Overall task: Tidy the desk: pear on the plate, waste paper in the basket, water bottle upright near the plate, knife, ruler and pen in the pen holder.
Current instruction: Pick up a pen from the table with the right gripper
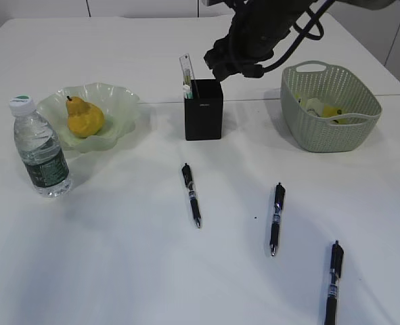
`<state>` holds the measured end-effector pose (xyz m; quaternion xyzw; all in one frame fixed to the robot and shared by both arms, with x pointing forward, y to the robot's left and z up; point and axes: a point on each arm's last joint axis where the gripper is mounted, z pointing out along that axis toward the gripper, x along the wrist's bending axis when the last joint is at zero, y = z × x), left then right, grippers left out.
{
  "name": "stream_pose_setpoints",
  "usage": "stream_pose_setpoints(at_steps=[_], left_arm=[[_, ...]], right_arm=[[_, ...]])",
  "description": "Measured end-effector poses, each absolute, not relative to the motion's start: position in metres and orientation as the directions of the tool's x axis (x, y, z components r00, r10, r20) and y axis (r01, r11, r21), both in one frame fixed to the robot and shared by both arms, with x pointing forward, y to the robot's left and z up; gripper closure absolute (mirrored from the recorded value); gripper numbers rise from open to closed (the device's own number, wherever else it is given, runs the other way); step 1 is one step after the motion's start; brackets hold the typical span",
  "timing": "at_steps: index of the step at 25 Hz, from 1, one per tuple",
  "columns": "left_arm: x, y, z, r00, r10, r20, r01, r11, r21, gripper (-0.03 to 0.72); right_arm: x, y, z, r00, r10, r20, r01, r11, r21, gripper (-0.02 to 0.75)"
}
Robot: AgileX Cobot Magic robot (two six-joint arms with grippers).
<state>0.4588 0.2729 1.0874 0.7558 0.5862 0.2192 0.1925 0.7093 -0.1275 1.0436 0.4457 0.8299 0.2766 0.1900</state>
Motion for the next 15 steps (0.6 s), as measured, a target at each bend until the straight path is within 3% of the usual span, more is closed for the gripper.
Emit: stream_pose_setpoints(at_steps=[7, 15], left_arm=[[0.459, 0.273, 1.087, 0.217, 0.97, 0.108, 0.801, -0.24, 0.548, 0.358], [0.459, 0.273, 1.087, 0.217, 0.969, 0.114, 0.801, -0.244, 0.547, 0.358]], right_arm=[[0.689, -0.142, 1.057, -0.461, 0.886, -0.049, 0.805, 0.441, 0.397, 0.331], [0.686, -0.15, 1.066, -0.265, 0.964, -0.033, 0.886, 0.257, 0.386, 0.332]])
